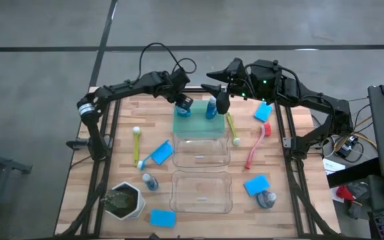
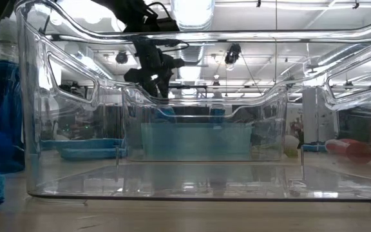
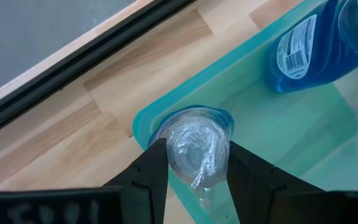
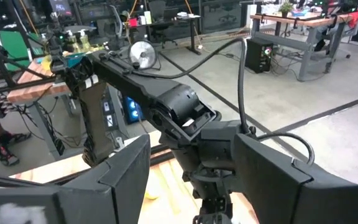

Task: Pick & Place Kitchen Sink Supplies
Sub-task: Put the dishwashing liquid into the green bin, then put the blue dishwashing liquid into the green bin

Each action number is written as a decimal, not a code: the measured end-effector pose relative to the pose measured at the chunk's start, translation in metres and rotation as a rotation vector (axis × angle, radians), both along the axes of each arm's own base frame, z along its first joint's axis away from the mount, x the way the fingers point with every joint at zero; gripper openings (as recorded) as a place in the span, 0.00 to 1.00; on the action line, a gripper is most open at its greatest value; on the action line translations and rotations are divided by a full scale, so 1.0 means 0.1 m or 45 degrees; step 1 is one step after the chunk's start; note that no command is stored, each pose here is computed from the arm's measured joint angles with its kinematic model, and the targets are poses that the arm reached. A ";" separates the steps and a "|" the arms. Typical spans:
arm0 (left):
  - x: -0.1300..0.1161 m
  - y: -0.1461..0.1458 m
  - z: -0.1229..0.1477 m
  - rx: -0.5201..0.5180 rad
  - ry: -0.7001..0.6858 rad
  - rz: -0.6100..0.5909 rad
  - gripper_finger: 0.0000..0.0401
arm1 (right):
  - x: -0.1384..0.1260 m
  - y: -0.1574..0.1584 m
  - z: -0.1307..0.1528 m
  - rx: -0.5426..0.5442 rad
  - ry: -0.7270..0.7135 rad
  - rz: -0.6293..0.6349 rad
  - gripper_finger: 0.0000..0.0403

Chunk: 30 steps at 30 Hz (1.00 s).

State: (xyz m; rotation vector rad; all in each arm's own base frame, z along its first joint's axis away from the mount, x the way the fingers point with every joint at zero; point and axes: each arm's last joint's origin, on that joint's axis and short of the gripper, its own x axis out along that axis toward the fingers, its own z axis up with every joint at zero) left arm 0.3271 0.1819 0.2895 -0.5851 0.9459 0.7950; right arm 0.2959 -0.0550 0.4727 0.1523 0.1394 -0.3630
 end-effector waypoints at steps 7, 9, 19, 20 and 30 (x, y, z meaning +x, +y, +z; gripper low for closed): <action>0.01 -0.02 0.03 -0.004 -0.020 -0.014 0.34 | 0.01 0.00 -0.03 0.000 0.014 0.001 0.59; 0.02 -0.02 0.04 -0.011 -0.033 -0.019 0.34 | 0.01 0.00 -0.04 0.001 0.018 0.001 0.59; 0.04 -0.06 0.06 0.032 -0.015 -0.046 0.43 | 0.02 0.00 -0.05 0.003 0.020 0.000 0.57; 0.04 -0.07 0.06 0.033 -0.014 -0.048 0.45 | 0.02 0.00 -0.05 0.004 0.020 0.000 0.57; 0.06 -0.10 0.08 0.032 -0.024 -0.056 0.56 | 0.02 0.00 -0.05 0.004 0.018 0.000 0.58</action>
